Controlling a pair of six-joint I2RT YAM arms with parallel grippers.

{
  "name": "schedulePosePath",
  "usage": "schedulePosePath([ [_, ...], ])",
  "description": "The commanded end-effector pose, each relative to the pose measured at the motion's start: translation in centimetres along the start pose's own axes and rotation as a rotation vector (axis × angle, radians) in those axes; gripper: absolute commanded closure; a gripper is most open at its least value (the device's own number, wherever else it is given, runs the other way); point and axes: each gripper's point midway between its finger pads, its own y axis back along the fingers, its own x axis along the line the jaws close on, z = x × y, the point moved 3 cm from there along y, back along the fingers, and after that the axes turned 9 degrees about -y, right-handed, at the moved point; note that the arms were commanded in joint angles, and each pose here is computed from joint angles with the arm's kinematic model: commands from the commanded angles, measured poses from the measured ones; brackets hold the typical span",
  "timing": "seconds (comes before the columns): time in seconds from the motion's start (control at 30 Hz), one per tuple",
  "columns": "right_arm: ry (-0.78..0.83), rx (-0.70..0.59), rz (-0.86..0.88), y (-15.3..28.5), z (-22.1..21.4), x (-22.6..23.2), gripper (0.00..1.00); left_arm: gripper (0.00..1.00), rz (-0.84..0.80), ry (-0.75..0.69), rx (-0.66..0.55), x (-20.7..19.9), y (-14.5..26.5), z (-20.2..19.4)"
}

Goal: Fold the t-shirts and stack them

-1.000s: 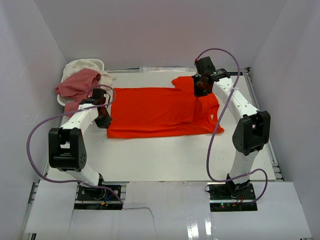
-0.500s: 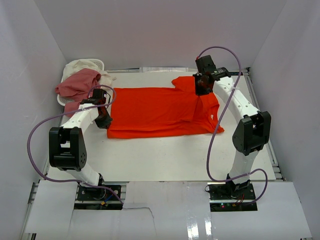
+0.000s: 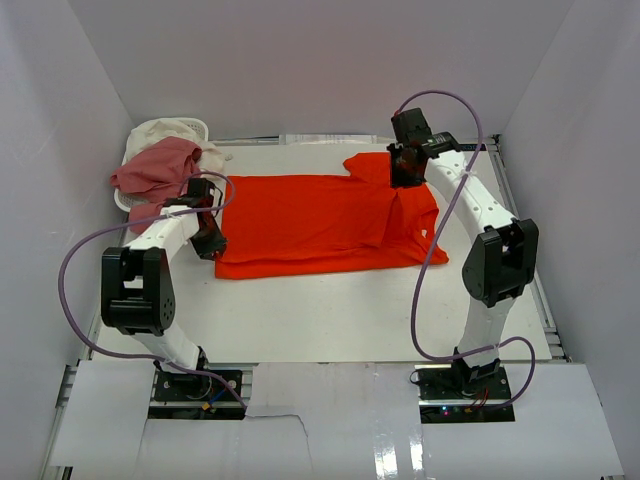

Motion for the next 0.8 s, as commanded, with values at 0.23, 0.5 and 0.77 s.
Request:
schedulePosePath([
  [0.23,-0.006,-0.078,0.009,1.6,2.1,-0.1,0.5,0.02,-0.082,0.046,-0.275,-0.5,5.4,5.4],
  [0.5,0.217,-0.066,0.303,4.5,-0.9,9.4,0.14,0.02,-0.232,0.0,-0.405,-1.5,10.2,5.6],
  [0.77,0.371,0.113,0.539,2.2,-6.1,17.4,0.44,0.02,-0.302,0.117,-0.323,-2.0,9.2,2.0],
])
